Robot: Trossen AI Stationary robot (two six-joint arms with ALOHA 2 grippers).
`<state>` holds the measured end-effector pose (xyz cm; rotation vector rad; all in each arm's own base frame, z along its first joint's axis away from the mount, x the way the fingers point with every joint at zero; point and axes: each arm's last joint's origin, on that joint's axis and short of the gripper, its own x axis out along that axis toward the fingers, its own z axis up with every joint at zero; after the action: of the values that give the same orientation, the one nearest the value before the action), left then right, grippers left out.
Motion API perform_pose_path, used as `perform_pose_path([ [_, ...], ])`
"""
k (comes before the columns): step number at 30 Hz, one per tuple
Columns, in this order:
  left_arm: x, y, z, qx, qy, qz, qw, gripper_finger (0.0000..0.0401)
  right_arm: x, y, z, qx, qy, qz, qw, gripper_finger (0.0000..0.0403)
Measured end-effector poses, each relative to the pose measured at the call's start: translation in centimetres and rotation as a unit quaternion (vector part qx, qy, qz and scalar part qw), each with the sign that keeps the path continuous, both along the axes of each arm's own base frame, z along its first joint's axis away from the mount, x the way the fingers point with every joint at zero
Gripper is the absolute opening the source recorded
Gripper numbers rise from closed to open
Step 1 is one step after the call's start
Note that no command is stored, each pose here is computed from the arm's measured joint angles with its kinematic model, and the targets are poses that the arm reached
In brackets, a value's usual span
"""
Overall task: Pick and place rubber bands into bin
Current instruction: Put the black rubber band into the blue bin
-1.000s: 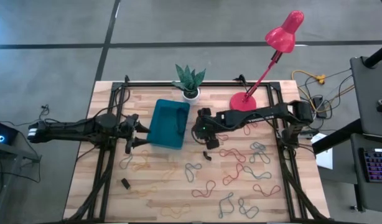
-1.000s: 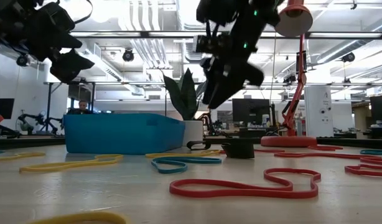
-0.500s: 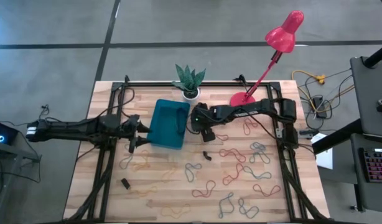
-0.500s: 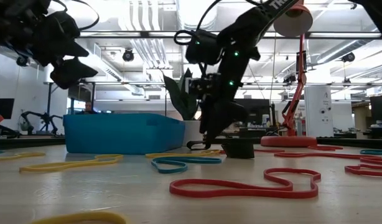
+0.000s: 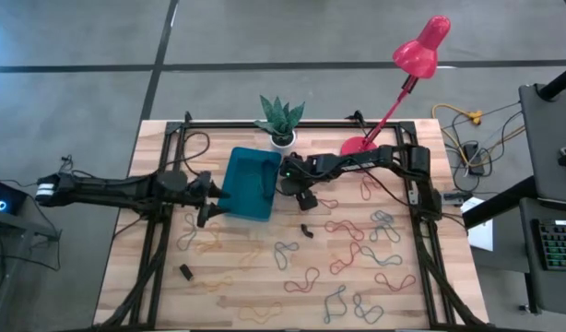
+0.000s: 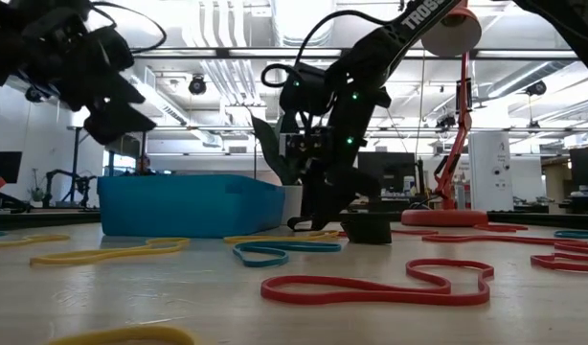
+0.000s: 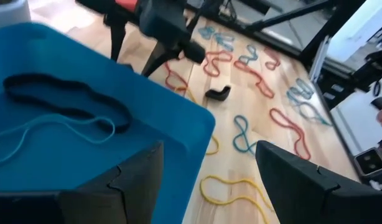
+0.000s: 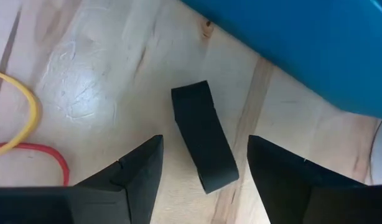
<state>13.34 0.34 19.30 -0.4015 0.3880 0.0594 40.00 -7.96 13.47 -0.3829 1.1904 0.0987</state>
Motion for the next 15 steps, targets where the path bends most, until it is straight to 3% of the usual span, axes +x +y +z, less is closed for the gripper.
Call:
perform_pose_path([
  [5, 0.4, 0.0, 0.1, 0.0, -0.011, 0.0, 1.0, 0.024, -0.2, -0.3, -0.1, 0.027, -0.001, -0.038, 0.999, 0.0175],
  [12, 0.7, 0.0, 0.3, 0.001, -0.018, -0.001, 1.0, 0.024, -0.5, -0.4, 0.0, 0.068, 0.002, -0.119, 0.991, 0.0063],
  [15, 0.7, 0.0, 0.6, 0.001, -0.032, -0.002, 0.999, 0.024, -0.5, -0.1, 1.3, 0.084, 0.011, -0.149, 0.985, 0.0019],
])
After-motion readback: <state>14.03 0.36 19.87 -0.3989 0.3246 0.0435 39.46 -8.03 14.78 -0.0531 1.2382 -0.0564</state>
